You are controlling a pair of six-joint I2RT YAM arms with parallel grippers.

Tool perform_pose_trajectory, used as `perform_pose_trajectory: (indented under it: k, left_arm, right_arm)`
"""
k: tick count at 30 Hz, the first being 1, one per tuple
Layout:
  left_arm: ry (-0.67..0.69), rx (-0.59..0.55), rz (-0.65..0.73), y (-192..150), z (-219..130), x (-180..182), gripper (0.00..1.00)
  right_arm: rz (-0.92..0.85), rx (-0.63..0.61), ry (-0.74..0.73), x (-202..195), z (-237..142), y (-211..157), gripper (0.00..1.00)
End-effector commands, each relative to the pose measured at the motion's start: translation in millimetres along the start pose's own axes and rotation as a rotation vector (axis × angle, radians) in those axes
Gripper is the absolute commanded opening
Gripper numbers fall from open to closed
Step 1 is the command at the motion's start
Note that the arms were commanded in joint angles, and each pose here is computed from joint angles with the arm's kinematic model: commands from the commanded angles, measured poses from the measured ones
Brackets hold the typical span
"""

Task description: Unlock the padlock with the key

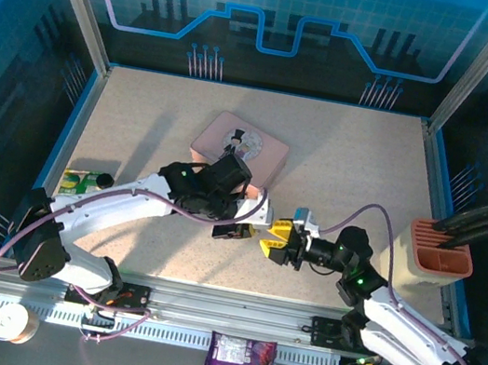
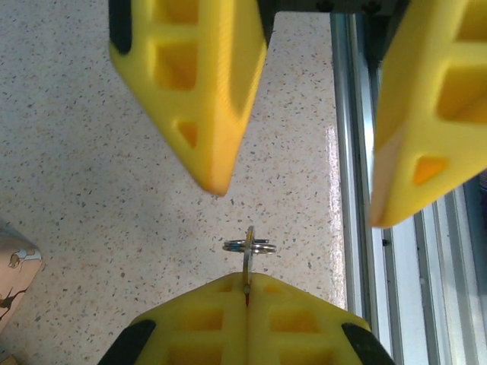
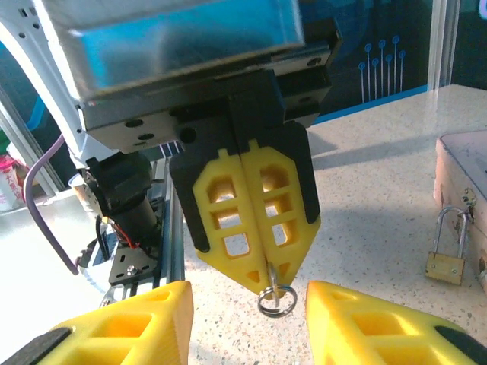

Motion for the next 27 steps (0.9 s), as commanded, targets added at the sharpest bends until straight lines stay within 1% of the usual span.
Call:
perform_pose_trajectory:
  k: [1, 6, 12, 19, 22, 27]
  left_arm:
    - [-0.045, -0.025, 0.035, 7.4, -4.4, -6.7, 0.00]
    - [-0.055, -0.024, 0.044, 6.3, -4.9, -10.2, 0.00]
    - [-0.048, -0.036, 0.058, 7.3, -9.1, -11.7, 0.00]
    - [-0.047, -0.033, 0.068, 7.0, -8.4, -11.3, 0.00]
    - [-0.042, -0.038, 0.072, 6.5, -9.7, -11.8, 0.00]
    - [-0.034, -0.043, 0.072, 6.4, -10.2, -11.6, 0.00]
  right_arm:
    - [-0.045, -0.016, 0.027, -3.1, 2.7, 12.0, 0.42]
    - [-0.048, -0.014, 0.027, -5.1, 5.2, 12.6, 0.39]
    - [-0.034, 0.019, 0.062, -5.9, 11.9, 9.4, 0.32]
    - [-0.027, 0.051, 0.072, -6.4, 16.4, 6.1, 0.21]
    - [-0.028, 0.071, 0.053, -7.3, 16.0, 1.3, 0.18]
    - [-0.029, 0.080, 0.043, -7.1, 15.7, 0.6, 0.09]
Point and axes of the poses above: each hand's point on the last joint's axis, 136 mm out from that joint toward the fingers, its own z axis out along the fingers, its own x axis along the line the jaws close on, y = z × x, the point moved 10 cm from there along -z, back along the fingers, and after that the axes turned 10 degrees about -z, right-handed, at the moved point
